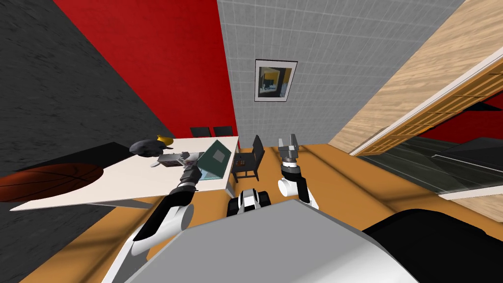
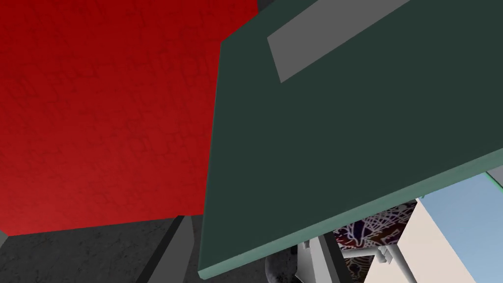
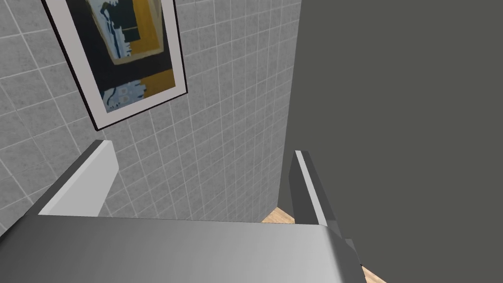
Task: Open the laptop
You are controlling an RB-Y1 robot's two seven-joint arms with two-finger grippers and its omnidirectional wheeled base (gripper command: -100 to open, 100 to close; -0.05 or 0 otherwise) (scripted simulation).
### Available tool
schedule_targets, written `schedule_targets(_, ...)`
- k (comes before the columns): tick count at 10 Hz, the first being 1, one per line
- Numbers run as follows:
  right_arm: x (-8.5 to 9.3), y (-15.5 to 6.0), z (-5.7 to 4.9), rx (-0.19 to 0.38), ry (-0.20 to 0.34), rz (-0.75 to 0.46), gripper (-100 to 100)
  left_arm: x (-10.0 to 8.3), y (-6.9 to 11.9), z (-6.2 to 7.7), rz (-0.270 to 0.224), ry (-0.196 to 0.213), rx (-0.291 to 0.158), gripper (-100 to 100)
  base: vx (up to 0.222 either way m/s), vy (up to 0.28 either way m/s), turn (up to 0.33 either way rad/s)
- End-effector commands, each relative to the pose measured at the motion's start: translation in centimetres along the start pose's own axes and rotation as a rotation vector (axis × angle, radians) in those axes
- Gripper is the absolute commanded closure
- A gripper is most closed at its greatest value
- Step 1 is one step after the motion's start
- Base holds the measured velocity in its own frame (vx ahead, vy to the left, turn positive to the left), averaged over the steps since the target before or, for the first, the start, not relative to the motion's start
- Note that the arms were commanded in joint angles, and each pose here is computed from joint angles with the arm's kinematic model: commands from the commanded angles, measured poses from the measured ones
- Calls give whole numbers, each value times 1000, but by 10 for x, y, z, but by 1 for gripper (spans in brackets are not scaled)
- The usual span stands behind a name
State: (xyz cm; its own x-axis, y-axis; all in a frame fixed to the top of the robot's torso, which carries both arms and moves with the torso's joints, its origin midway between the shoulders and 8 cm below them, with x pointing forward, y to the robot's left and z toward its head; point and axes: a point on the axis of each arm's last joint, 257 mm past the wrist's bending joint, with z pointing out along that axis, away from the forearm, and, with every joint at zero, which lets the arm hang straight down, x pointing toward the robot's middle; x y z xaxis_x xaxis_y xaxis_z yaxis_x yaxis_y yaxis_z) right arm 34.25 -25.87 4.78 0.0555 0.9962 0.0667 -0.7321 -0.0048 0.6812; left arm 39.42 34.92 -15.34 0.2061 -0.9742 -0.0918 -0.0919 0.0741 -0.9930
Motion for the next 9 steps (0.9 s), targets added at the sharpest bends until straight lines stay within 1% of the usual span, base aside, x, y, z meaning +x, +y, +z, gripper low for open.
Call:
schedule_targets(1, 0, 0, 0, 0, 0, 0, 0, 15, 15, 5, -150, 19, -43, 100, -3, 169, 30)
schedule_targets(3, 0, 0, 0, 0, 0, 0, 0, 24, 24, 7, -229, 30, -67, 100, -12, 148, 5)
schedule_targets(4, 0, 0, 0, 0, 0, 0, 0, 20, 23, 6, -199, 27, -63, 100, 0, 53, -1)
schedule_targets(5, 0, 0, 0, 0, 0, 0, 0, 32, 40, 11, -292, 44, -93, 100, -11, 87, 55)
schedule_targets(9, 0, 0, 0, 0, 0, 0, 0, 56, 68, 20, -465, 74, -145, 100, -14, 102, 23)
